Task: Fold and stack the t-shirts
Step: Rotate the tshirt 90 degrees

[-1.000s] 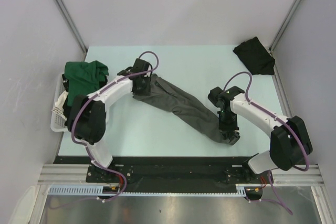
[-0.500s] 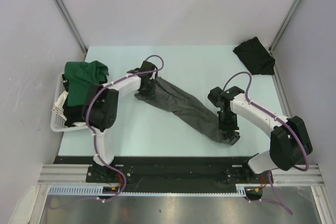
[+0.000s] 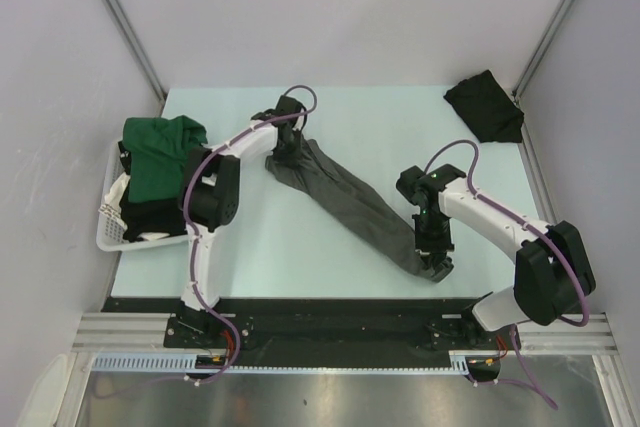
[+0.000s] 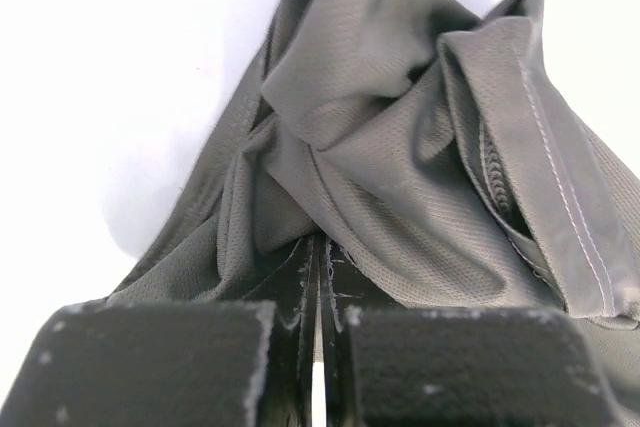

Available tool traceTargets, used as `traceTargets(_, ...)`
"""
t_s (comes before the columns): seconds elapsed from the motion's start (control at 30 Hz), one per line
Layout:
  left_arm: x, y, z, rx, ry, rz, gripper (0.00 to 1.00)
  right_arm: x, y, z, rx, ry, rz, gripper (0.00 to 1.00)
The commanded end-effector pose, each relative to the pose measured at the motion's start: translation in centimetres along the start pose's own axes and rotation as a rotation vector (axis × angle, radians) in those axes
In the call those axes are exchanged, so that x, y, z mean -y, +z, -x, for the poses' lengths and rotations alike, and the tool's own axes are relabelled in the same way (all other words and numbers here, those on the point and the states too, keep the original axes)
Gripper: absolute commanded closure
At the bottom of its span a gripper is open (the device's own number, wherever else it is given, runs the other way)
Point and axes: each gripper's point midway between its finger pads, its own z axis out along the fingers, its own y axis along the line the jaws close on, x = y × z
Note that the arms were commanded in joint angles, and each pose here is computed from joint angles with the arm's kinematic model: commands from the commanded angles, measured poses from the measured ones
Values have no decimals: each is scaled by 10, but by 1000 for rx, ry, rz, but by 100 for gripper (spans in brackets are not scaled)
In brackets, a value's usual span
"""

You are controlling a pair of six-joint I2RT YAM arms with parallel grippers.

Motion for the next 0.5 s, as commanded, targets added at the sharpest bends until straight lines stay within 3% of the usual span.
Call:
traceTargets(0.0,-31,15,-1,-32,-10,68,100,-15,-7,-15,-54,5,80,89)
traceTargets(0.47,-37,2,12,-15,-36,39,100,-84,5,-37,-119,-71,197,89)
